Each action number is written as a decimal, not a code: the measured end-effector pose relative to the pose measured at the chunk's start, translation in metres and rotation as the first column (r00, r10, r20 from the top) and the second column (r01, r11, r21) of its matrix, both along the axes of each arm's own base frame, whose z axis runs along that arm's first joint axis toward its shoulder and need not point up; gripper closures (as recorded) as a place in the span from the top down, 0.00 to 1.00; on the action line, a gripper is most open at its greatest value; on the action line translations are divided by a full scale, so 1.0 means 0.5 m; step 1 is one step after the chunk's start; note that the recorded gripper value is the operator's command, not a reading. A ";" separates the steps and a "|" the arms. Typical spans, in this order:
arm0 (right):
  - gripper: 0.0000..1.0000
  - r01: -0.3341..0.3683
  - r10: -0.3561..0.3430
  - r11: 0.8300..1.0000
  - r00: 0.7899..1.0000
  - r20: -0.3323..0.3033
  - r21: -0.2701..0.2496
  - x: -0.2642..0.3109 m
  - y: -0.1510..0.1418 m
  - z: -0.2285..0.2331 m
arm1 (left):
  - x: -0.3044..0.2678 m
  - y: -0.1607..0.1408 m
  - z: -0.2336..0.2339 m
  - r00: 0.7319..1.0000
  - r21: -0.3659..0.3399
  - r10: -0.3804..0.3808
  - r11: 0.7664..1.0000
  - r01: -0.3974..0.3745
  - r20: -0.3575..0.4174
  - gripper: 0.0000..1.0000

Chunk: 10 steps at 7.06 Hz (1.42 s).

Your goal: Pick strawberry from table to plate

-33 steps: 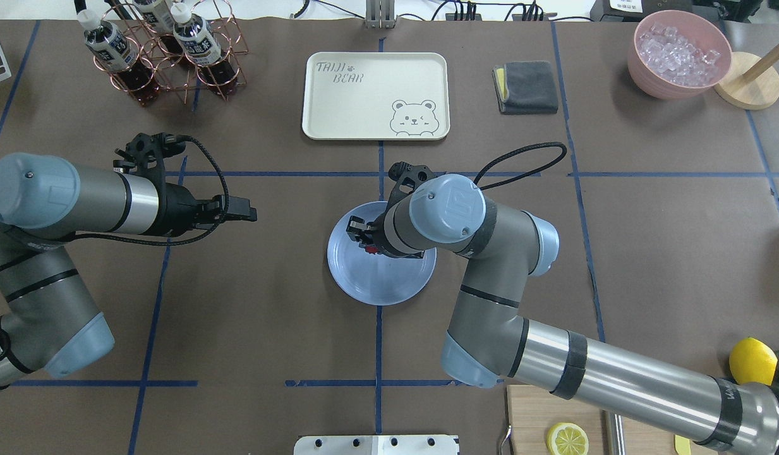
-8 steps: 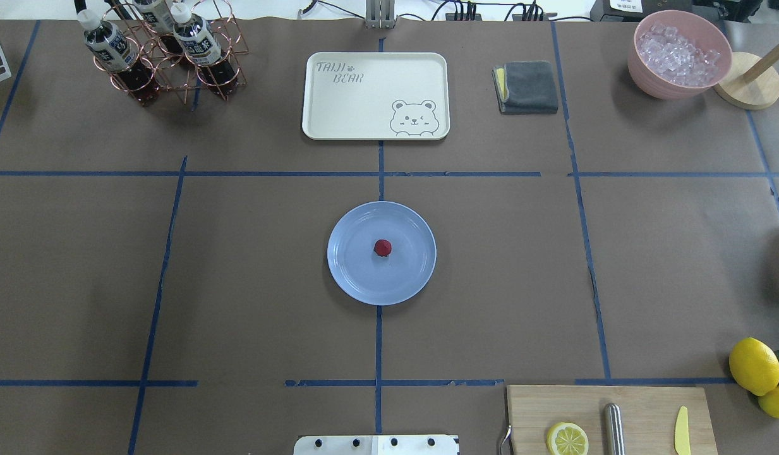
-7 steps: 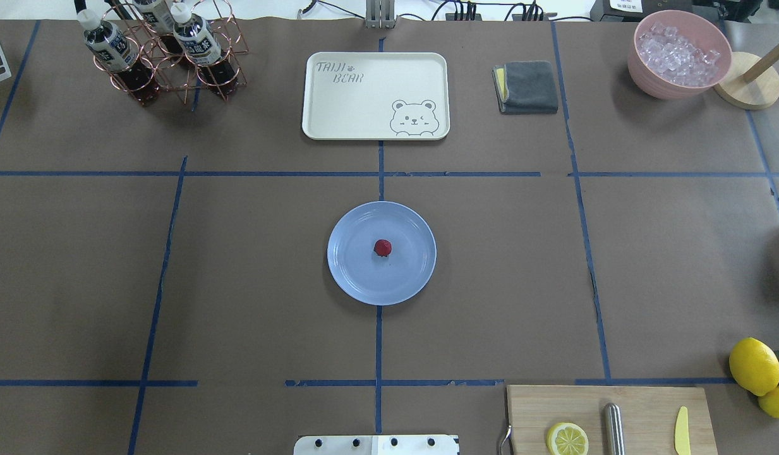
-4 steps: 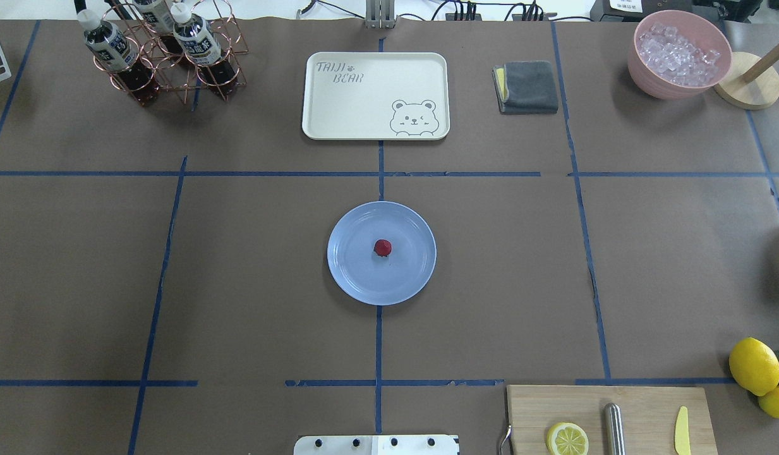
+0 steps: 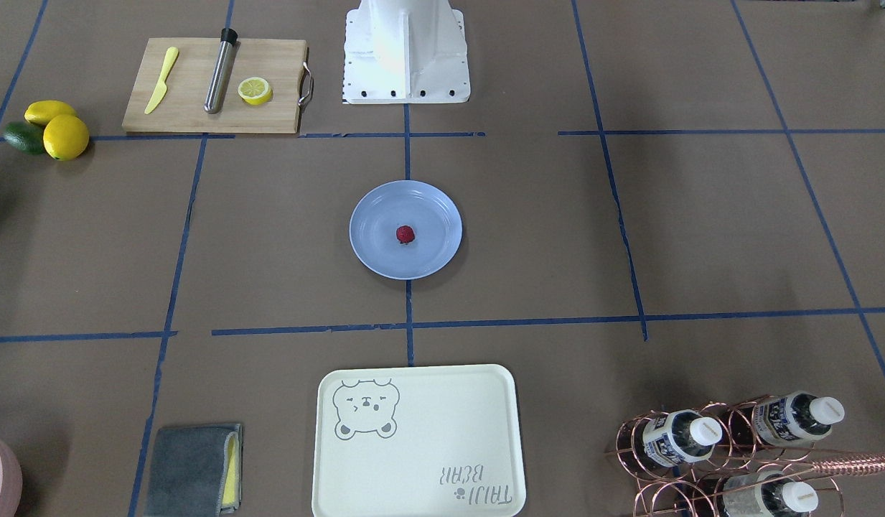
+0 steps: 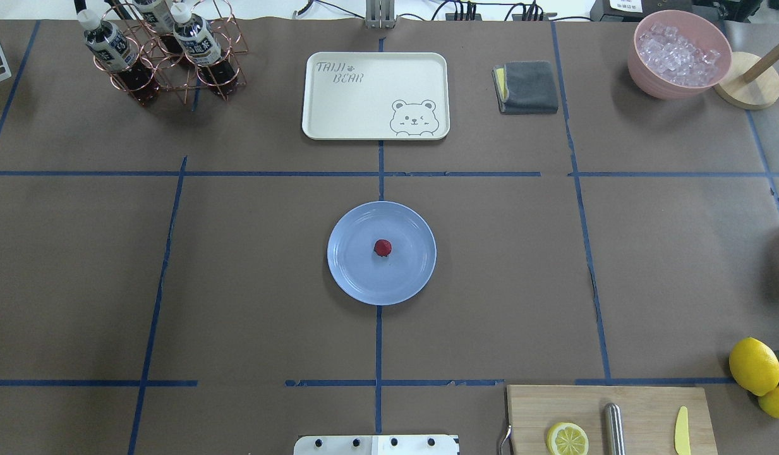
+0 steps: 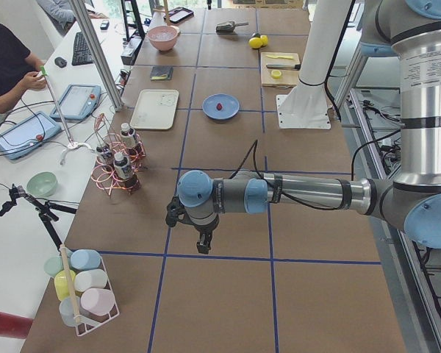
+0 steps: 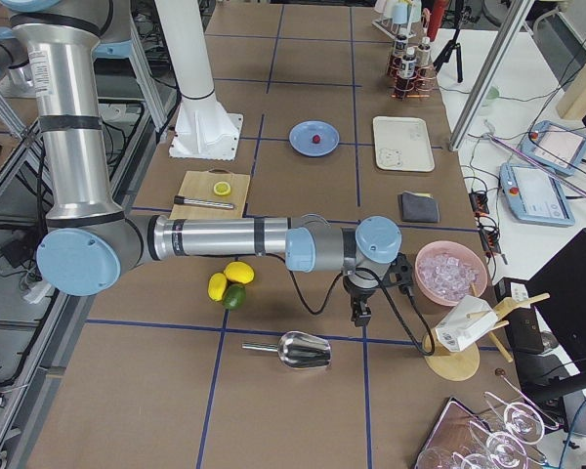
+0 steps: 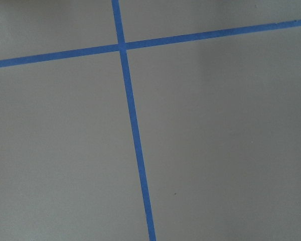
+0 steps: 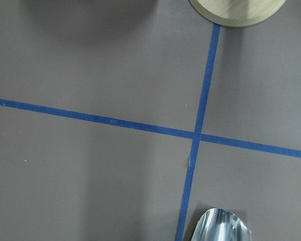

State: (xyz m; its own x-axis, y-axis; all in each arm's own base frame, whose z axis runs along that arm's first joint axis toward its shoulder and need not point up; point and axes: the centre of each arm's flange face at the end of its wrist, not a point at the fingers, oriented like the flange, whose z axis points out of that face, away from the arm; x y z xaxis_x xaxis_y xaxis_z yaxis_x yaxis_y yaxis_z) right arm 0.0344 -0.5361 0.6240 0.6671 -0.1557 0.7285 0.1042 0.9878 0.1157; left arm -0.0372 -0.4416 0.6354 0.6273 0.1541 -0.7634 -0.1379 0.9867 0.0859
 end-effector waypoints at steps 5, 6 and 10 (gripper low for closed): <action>1.00 -0.002 0.002 1.000 1.000 0.017 0.014 -0.002 -0.005 -0.019 | -0.012 -0.040 0.001 0.996 0.032 -0.006 0.999 0.004 0.089 1.00; 1.00 -0.002 0.001 1.000 1.000 0.024 0.019 -0.004 -0.009 -0.028 | -0.015 -0.027 0.010 0.996 0.025 -0.008 1.000 0.006 0.090 1.00; 1.00 -0.001 0.000 1.000 1.000 0.028 0.019 -0.003 0.015 -0.025 | -0.016 -0.013 0.010 0.997 0.041 -0.014 0.999 0.011 0.076 1.00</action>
